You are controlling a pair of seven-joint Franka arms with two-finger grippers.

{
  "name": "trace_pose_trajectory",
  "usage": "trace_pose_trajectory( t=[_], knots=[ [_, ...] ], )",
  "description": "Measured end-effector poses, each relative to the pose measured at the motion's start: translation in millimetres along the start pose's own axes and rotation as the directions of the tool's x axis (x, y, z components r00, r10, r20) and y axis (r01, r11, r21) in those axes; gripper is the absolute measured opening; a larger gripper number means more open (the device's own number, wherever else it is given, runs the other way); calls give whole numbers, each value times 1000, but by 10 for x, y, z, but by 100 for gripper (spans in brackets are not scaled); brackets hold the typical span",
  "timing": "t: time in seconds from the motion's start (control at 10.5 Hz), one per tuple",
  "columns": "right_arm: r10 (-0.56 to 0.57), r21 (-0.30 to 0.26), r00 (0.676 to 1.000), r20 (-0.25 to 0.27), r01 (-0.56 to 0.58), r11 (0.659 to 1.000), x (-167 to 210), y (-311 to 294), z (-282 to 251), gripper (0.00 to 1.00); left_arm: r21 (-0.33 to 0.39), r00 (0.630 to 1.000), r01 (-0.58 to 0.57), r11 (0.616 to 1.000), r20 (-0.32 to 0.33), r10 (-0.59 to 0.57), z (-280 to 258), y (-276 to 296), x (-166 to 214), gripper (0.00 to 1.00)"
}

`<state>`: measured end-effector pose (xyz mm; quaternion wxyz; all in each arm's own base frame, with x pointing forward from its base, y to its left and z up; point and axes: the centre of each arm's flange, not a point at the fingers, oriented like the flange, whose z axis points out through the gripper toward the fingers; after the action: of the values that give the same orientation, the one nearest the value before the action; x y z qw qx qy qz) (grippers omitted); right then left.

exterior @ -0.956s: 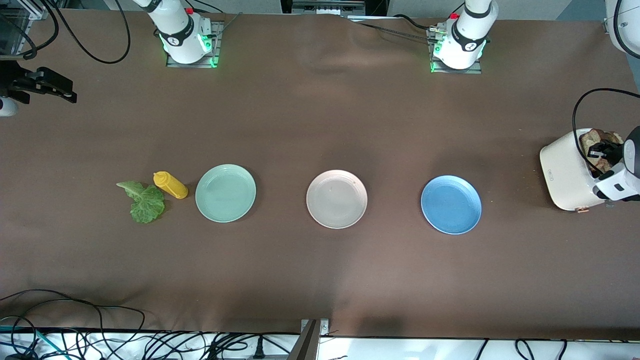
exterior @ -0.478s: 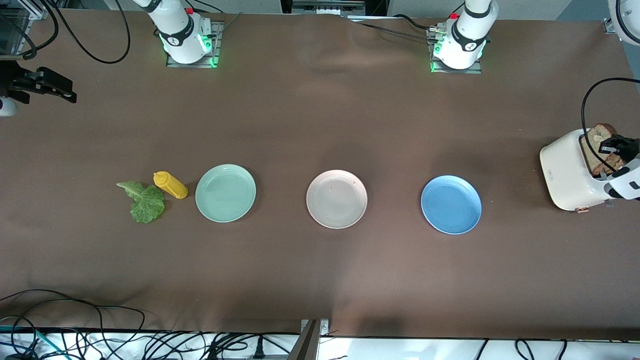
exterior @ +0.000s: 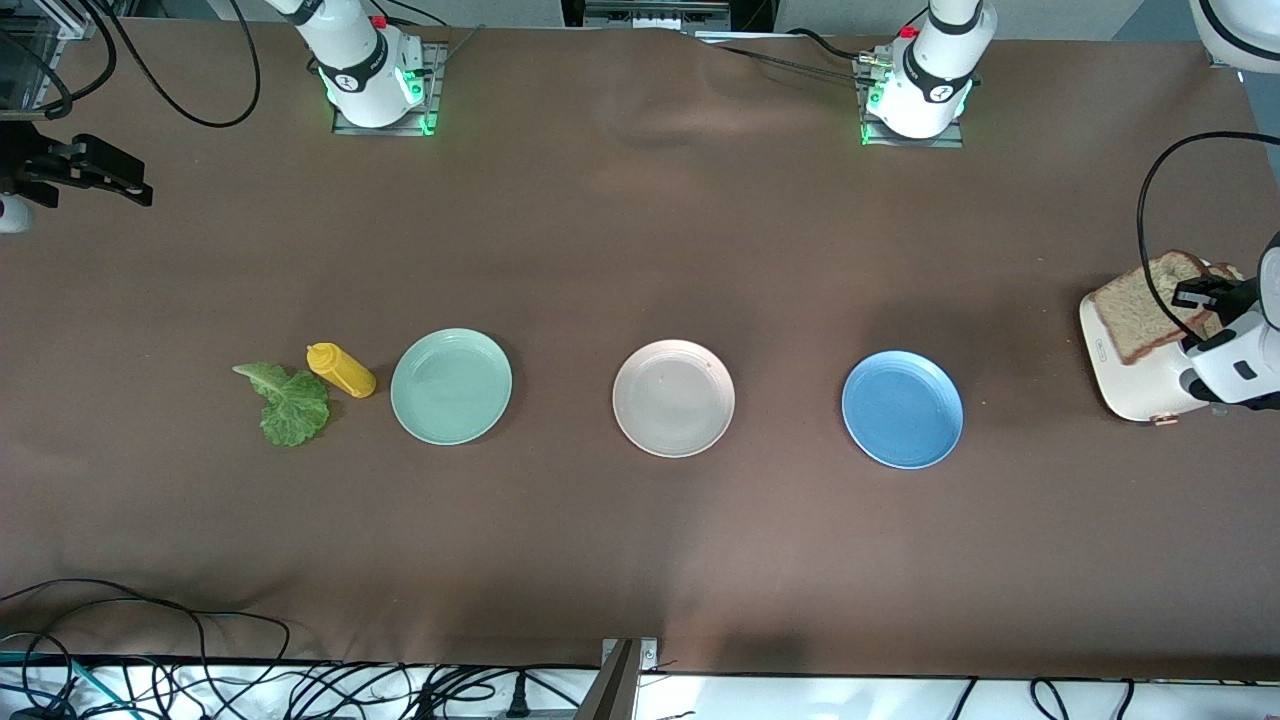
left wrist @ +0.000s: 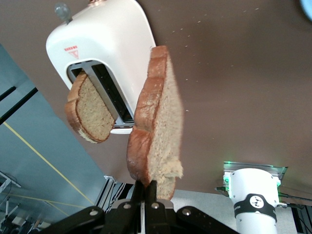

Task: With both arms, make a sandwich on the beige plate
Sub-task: 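Grasp the bread slice with the left gripper and pull it up, then carry the bread slice with the left gripper over the beige plate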

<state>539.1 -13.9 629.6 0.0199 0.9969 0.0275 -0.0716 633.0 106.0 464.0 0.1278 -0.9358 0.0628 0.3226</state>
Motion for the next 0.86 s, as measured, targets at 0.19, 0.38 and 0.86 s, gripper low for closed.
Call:
trace_pose_trajectory(
  t=[0.19, 0.38, 0.86],
  knots=[
    [0, 0, 1000, 0, 0, 1000, 0, 1, 0, 100, -76, 999, -1, 997, -44, -3, -155, 318, 19, 4],
    [0, 0, 1000, 0, 0, 1000, 0, 2, 0, 100, -202, 992, 95, 975, -60, -109, -293, 857, 100, 4],
    [1, 0, 1000, 0, -1, 1000, -1, 7, -2, 100, -449, 941, 268, 852, -68, -331, -626, 2072, 416, 4]
  ],
)
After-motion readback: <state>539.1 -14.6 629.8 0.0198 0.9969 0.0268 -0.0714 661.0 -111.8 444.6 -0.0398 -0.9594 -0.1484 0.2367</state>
